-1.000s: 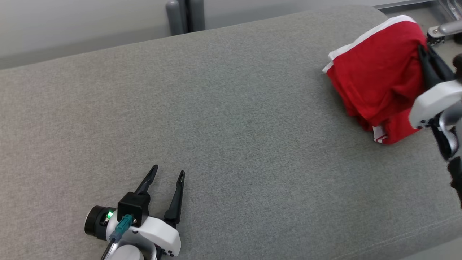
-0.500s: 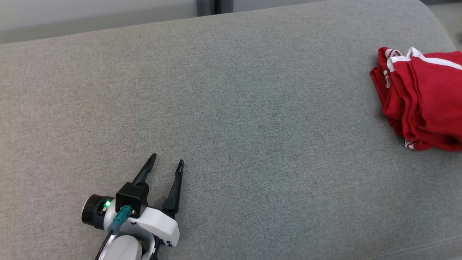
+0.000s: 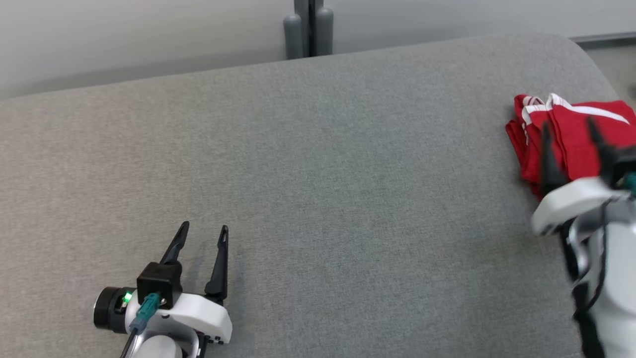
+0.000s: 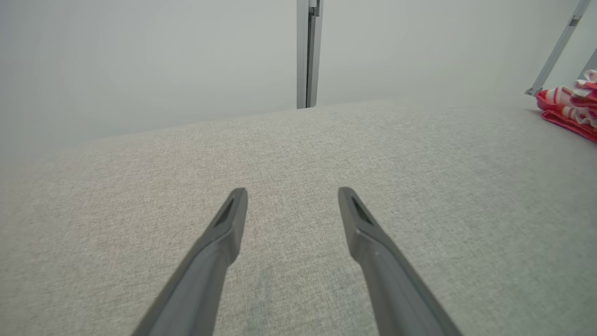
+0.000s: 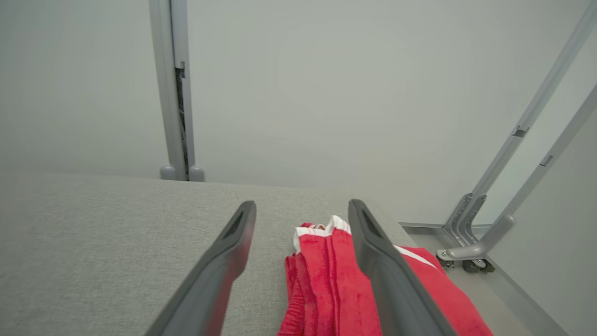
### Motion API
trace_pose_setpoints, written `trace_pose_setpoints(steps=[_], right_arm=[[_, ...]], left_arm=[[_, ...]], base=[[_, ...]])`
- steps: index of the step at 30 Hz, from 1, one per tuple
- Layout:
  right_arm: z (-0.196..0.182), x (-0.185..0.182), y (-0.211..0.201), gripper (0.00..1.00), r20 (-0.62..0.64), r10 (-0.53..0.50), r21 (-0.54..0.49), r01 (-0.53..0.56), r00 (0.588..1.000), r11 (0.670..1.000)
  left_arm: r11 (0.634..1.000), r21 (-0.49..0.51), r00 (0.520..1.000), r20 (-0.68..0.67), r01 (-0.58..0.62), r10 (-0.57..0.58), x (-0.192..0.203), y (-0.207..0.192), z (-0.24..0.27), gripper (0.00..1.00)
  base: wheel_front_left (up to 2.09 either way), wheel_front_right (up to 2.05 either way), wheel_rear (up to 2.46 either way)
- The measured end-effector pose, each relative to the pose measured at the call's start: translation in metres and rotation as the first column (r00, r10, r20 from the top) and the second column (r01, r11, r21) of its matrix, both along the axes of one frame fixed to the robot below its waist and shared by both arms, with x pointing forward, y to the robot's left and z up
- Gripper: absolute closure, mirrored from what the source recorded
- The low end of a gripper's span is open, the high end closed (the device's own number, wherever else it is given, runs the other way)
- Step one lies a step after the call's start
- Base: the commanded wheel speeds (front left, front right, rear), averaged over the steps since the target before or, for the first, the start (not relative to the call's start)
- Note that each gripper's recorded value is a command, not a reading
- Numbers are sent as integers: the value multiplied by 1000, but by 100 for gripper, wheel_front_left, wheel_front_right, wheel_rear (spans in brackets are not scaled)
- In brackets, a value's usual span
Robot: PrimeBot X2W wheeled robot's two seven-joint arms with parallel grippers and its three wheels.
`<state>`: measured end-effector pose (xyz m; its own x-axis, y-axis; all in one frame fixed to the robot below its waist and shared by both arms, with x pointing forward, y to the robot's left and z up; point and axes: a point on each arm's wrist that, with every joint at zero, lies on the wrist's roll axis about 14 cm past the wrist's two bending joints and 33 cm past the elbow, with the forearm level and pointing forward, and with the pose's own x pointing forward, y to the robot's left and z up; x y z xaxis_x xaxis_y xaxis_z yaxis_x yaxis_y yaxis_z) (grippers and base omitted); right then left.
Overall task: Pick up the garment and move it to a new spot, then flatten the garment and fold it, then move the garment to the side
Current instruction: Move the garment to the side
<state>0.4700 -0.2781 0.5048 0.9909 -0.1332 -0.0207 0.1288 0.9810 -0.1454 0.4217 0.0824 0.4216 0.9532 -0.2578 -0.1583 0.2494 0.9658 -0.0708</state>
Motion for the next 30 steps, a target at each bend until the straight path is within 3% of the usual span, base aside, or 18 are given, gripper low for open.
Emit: trace_pose_setpoints(steps=[9,20,30], right_arm=[[-45,-43,69,0,-62,121,171,-109,991,979],[-48,-66,110,0,-56,224,219,-207,973,953],[-40,-76,122,0,-16,245,264,-233,969,936]], left_arm=[[992,-3,992,25,-127,127,-21,41,15,0],[973,-1,973,35,-230,230,-50,75,21,0],[957,-1,956,48,-291,291,-58,92,26,0]], base=[[0,0,0],[0,0,0],[0,0,0]])
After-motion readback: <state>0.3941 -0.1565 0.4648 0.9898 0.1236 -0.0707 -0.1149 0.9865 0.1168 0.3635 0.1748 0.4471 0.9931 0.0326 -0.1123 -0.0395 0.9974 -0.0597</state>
